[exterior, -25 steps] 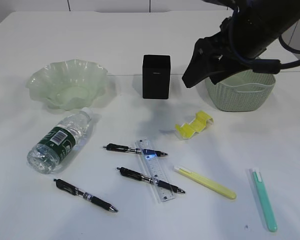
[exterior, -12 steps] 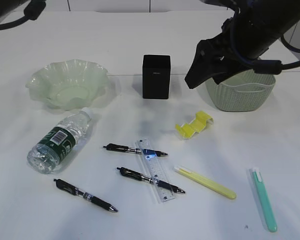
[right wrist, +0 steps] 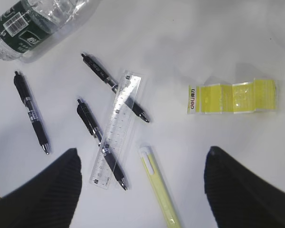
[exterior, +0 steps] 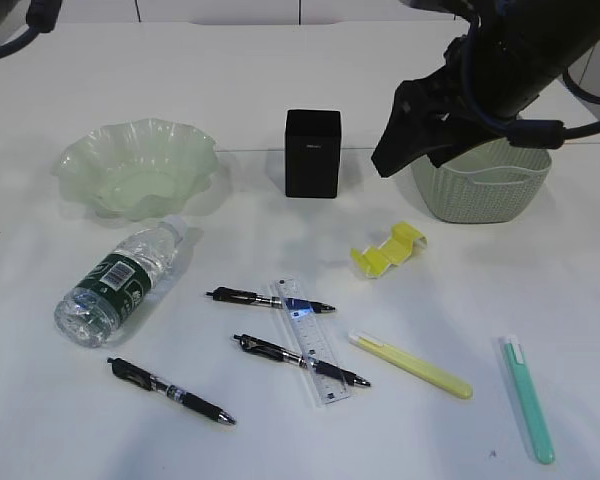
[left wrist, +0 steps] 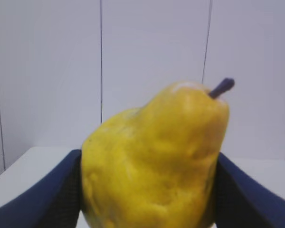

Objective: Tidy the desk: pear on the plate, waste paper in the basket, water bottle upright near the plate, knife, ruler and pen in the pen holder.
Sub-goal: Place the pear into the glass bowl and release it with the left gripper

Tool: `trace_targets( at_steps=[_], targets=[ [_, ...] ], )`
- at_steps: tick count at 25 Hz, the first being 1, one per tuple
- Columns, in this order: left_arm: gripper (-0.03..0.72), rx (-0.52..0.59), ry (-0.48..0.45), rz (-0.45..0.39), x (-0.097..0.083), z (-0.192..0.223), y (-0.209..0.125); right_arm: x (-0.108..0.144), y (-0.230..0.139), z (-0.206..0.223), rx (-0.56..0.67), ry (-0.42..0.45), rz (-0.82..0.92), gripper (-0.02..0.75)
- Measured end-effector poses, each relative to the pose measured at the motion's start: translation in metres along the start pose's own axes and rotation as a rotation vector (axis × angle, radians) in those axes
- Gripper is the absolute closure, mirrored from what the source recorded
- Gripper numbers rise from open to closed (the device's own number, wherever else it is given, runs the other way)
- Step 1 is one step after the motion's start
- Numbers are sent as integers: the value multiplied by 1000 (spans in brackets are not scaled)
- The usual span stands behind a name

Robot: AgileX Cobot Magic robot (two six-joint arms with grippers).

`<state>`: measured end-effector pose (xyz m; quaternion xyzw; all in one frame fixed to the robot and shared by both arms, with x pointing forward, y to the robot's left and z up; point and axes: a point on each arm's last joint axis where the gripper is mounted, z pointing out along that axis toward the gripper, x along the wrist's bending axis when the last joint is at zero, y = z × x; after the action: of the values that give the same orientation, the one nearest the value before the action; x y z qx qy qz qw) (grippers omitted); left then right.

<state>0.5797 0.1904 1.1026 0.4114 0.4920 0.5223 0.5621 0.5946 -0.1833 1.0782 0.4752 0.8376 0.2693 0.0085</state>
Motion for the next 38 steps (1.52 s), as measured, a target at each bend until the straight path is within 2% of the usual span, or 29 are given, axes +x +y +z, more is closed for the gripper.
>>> trace_targets(
  at_steps=[8, 15, 19, 28, 38],
  targets=[
    [186, 39, 9, -28, 1, 0, -4, 0, 0, 0, -2, -1, 3, 144],
    [186, 216, -58, -19, -7, 2, -32, 0, 0, 0, -4, -2, 4, 145],
    [186, 269, -73, -15, -6, 3, -41, 0, 1, 0, -6, -3, 6, 145],
    [186, 339, -93, 89, -8, 8, -70, 0, 1, 0, -6, -3, 6, 145],
    [186, 348, -22, 137, 13, 20, -92, 0, 1, 0, -10, -5, 6, 145]
  ],
)
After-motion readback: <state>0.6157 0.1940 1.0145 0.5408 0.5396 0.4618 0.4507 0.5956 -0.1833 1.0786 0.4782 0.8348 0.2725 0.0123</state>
